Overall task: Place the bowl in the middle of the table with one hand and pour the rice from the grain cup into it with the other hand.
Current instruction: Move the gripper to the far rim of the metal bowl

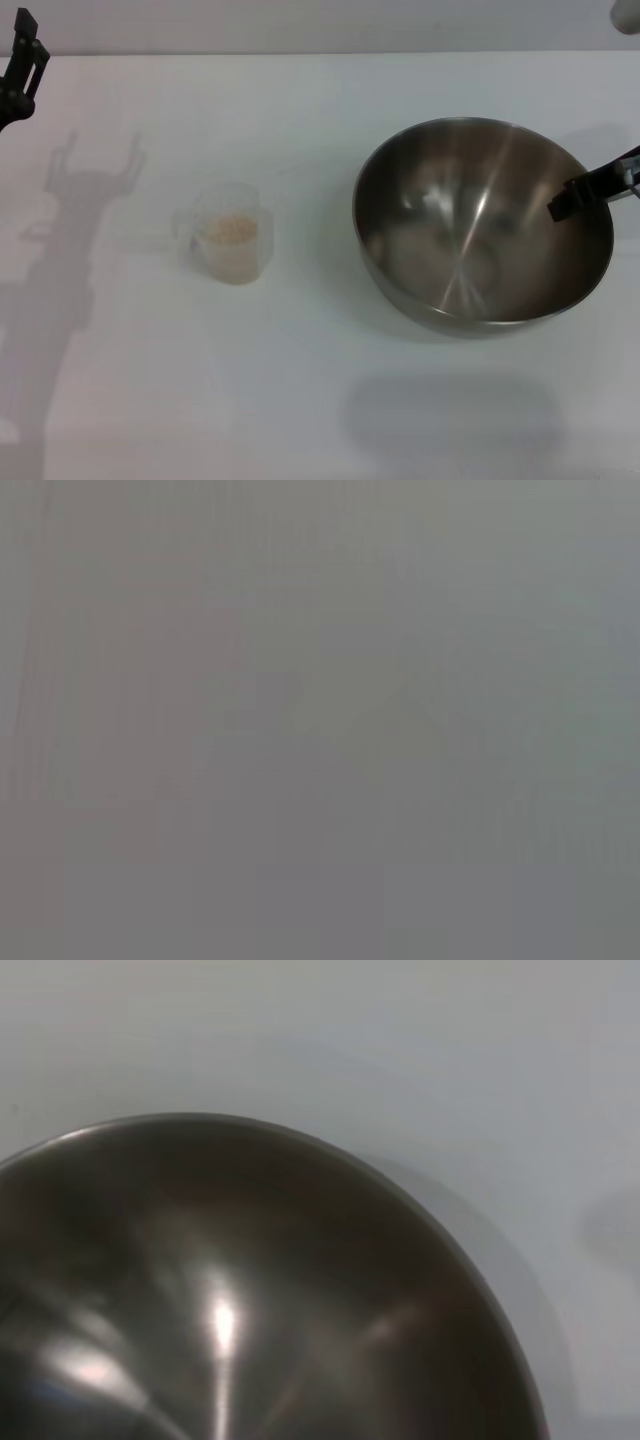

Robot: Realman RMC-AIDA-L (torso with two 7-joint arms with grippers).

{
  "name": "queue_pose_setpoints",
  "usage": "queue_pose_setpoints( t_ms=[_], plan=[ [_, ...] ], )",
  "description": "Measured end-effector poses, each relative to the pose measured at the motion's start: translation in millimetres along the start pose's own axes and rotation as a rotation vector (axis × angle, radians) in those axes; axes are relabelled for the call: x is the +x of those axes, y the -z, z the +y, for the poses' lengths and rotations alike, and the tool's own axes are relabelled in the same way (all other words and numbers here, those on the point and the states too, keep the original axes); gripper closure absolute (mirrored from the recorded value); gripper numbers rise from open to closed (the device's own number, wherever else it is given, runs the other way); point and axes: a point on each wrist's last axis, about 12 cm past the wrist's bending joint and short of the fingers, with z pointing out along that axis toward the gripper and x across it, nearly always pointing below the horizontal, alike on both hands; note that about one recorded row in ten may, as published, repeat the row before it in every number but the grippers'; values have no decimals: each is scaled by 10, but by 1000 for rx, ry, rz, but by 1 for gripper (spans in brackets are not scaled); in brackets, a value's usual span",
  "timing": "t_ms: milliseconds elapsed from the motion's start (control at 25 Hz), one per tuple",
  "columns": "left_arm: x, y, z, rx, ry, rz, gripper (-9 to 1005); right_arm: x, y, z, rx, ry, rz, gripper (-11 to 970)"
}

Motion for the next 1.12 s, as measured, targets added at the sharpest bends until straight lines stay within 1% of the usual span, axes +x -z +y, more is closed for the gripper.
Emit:
queue_pose_setpoints(
  t_ms=[120,240,440,640,760,800,840,920,1040,1120],
  plan=[
    [-1,-1,1,0,0,0,164,8,-9,-10,5,-1,-4,607],
    [-1,-4,-1,0,0,-1,164,13,-8,-22,7,-4,-6,829],
    [-2,-9,-4,1,0,-1,164,1,24,-54,12,-16,-28,930],
    [-2,-15,-6,2,1,-1,164,-57,92,-34,17,-4,-78,928],
    [-5,-15,-6,2,1,-4,164,-107,149,20,8,27,-122,926],
    [-5,-15,-6,2,1,-4,164,-136,186,72,-21,52,-155,926],
    [-5,-15,-6,2,1,-4,164,-136,186,72,-21,52,-155,926],
    [-5,-15,-6,2,1,-4,164,-164,234,137,-68,80,-198,925],
    [-4,-13,-5,2,1,-3,164,-168,249,166,-96,97,-217,924],
    [-4,-12,-5,2,1,-3,164,-161,258,201,-133,131,-234,923]
  ],
)
